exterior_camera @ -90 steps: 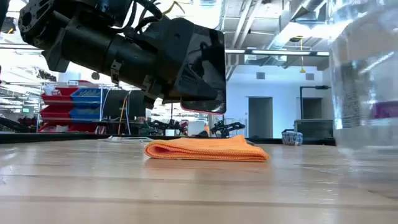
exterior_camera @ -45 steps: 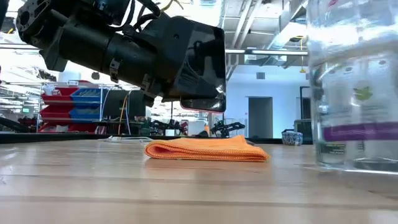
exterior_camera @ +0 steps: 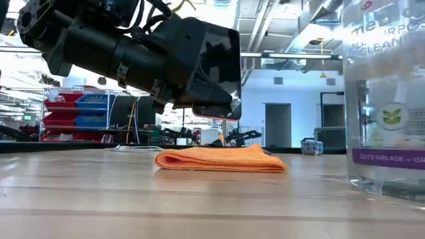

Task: Apply microfiber cloth
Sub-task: Spray the front of the pink cellphone with the spray bottle

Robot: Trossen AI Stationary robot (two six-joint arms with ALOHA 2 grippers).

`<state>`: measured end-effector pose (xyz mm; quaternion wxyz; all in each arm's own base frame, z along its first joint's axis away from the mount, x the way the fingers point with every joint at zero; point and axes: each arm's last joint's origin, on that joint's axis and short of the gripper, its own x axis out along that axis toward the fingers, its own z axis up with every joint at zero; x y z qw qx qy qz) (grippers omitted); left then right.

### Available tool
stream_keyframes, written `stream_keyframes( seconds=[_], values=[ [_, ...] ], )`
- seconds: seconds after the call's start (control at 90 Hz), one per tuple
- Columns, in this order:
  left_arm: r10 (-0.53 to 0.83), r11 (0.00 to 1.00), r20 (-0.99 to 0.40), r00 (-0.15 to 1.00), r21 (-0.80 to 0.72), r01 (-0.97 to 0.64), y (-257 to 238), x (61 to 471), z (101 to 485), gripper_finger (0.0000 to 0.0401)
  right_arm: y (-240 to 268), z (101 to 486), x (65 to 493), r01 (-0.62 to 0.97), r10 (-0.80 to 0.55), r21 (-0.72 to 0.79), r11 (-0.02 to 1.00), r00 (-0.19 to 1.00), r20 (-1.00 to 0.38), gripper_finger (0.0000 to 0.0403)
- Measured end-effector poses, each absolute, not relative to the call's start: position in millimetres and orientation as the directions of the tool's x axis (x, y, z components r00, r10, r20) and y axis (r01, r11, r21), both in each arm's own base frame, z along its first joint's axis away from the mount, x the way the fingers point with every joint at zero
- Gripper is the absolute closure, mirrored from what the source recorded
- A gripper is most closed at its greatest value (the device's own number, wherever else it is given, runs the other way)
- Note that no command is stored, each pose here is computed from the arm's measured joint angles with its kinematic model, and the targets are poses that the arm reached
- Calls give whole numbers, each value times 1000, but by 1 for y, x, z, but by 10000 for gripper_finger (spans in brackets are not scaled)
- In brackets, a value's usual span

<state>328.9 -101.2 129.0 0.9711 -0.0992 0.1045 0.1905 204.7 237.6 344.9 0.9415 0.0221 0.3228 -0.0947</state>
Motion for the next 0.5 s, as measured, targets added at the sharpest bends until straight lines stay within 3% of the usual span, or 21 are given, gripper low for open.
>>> stream_keyframes(
  seconds=[0.133, 0.233, 0.378, 0.5],
  values=[
    [348, 908, -241, 906, -153, -390, -102, 329, 129, 390, 230, 347, 198, 213, -113, 47, 976, 679, -725, 243],
    [346, 909, -239, 907, -154, -388, -102, 329, 129, 390, 228, 341, 190, 203, -163, -42, 978, 626, -763, 239],
    [340, 911, -238, 910, -156, -382, -104, 328, 129, 390, 237, 331, 181, 118, -173, -127, 985, 599, -782, 227],
    [339, 912, -237, 911, -154, -380, -105, 328, 129, 390, 243, 339, 183, 95, -98, -47, 994, 651, -753, 191]
  ],
)
